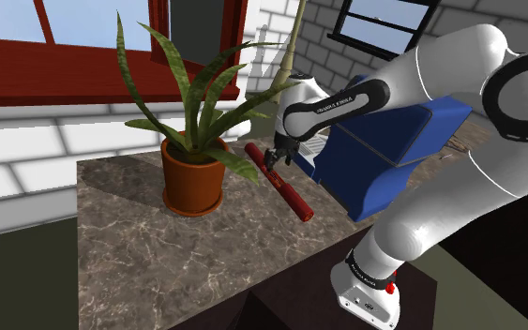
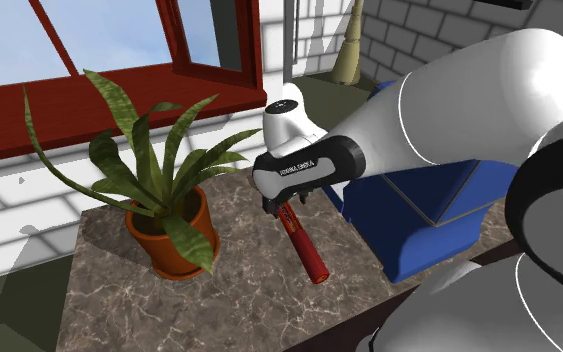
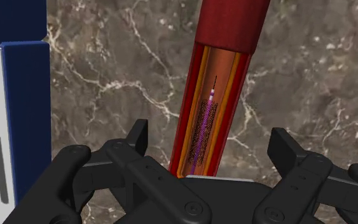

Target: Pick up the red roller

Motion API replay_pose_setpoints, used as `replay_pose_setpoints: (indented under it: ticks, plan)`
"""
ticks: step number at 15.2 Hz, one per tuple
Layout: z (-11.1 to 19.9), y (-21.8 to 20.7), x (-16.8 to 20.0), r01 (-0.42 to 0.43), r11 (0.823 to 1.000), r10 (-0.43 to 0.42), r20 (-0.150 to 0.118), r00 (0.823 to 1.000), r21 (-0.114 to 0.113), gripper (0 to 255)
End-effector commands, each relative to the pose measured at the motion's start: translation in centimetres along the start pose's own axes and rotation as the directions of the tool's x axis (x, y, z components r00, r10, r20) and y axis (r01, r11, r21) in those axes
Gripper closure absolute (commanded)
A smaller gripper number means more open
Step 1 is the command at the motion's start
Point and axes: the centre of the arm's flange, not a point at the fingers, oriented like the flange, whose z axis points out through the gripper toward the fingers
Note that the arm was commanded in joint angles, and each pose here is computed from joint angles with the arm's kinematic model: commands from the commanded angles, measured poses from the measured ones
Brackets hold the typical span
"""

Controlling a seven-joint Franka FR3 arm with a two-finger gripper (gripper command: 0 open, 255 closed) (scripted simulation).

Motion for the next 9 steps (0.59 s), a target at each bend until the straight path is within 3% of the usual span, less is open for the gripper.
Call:
replay_pose_setpoints:
  ticks: [1, 9]
  plan:
    - [1.4, 0.1, 0.7, -0.015, 1.0, 0.015, -0.004, 1.0, -0.003, 0]
    - [5.4, -0.2, 0.7, -0.015, 1.0, 0.015, -0.004, 1.0, -0.002, 0]
